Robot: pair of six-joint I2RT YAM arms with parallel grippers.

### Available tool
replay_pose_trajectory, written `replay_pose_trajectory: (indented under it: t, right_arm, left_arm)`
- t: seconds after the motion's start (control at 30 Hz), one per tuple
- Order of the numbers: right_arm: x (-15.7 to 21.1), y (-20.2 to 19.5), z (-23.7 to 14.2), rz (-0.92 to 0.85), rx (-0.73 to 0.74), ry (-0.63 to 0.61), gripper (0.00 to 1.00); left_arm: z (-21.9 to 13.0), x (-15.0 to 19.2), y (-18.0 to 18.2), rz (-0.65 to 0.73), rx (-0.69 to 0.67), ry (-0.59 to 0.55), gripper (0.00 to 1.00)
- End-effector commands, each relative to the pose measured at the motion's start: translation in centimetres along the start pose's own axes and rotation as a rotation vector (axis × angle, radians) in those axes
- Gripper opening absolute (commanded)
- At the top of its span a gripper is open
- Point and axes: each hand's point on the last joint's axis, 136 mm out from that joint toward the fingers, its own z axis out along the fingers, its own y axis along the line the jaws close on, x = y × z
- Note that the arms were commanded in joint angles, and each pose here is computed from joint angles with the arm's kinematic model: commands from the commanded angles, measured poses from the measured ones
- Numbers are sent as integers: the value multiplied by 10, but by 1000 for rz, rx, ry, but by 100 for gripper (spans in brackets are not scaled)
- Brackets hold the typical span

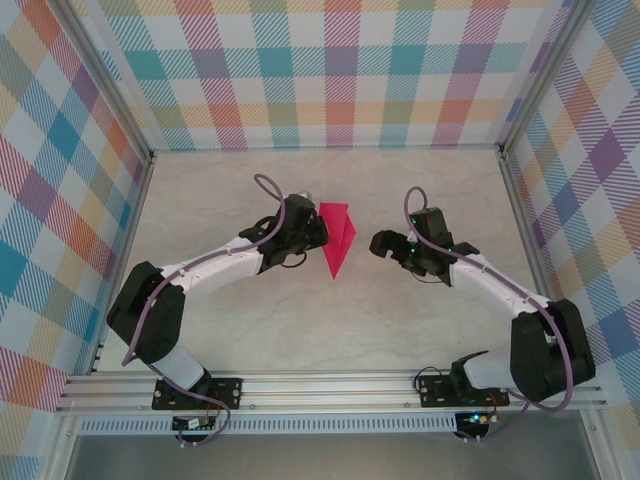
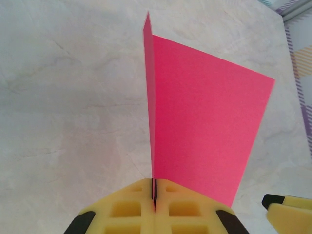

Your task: Fold a paper plane with a square sheet of paper (pick it up from the middle)

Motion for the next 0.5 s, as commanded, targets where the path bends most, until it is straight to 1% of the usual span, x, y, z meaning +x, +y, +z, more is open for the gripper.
replay_pose_trajectory:
  t: [0.0, 0.07, 0.2, 0.27, 0.33, 0.47]
  right_arm:
    - [-1, 23, -10, -11, -126, -5, 92]
    - [3, 31, -11, -16, -166, 25, 85]
    - [12, 41, -4, -2, -208, 95, 73]
    - [19, 43, 3, -9, -200, 128, 69]
    - [25, 45, 10, -18, -181, 154, 66]
    - [40, 47, 25, -39, -130, 211, 59]
  left_arm:
    - [15, 7, -15, -73, 161, 34, 0]
    - [27, 14, -10, -106, 190, 54, 0]
    - [50, 29, 2, -148, 190, 87, 0]
    - [60, 38, 9, -166, 190, 107, 0]
    - [68, 44, 18, -183, 179, 115, 0]
    - [77, 55, 34, -222, 176, 134, 0]
